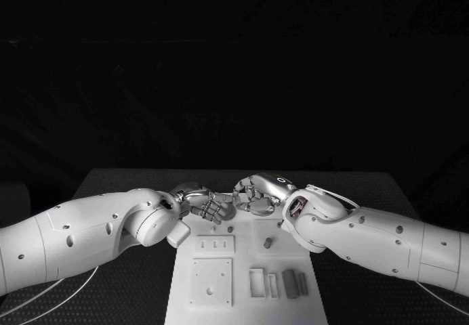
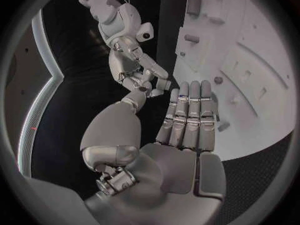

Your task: Assemble the parts on the task board

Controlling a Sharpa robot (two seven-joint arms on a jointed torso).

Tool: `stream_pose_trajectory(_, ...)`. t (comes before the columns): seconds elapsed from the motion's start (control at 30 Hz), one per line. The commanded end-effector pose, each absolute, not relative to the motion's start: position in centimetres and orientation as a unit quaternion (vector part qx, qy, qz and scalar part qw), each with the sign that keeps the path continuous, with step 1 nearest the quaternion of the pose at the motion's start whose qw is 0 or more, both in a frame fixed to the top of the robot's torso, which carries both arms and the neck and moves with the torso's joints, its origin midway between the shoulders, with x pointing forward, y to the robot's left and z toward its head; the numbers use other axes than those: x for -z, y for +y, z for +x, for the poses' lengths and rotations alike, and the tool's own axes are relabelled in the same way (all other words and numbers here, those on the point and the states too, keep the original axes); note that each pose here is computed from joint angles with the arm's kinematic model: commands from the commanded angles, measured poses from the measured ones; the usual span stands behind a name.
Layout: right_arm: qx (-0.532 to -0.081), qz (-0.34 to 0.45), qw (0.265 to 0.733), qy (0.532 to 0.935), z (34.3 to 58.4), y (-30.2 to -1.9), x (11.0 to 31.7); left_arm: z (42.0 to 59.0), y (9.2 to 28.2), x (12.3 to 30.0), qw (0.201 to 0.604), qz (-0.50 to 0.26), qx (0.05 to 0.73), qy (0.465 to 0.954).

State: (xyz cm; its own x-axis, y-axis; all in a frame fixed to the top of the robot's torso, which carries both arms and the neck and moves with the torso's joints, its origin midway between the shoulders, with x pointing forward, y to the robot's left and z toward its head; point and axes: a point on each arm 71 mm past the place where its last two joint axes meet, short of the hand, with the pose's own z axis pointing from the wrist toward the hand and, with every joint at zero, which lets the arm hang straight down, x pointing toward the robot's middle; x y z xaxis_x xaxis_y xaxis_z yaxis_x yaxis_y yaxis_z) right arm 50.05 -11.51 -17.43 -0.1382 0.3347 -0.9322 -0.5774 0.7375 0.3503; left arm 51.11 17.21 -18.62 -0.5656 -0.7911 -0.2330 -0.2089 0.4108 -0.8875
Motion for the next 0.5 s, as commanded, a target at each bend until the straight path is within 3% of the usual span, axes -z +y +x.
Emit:
stream_pose_trajectory(0.03, -0.349, -0.099, 0.649, 0.669, 50.0, -11.0, 17.4, 50.9, 16.6, 18.6, 0.327, -0.298, 0.437, 0.784)
stream_pose_trajectory(0.5, -0.359, -0.109, 0.641, 0.670, 49.8, -9.6, 17.5, 50.9, 16.4, 18.6, 0.329, -0.296, 0.441, 0.781)
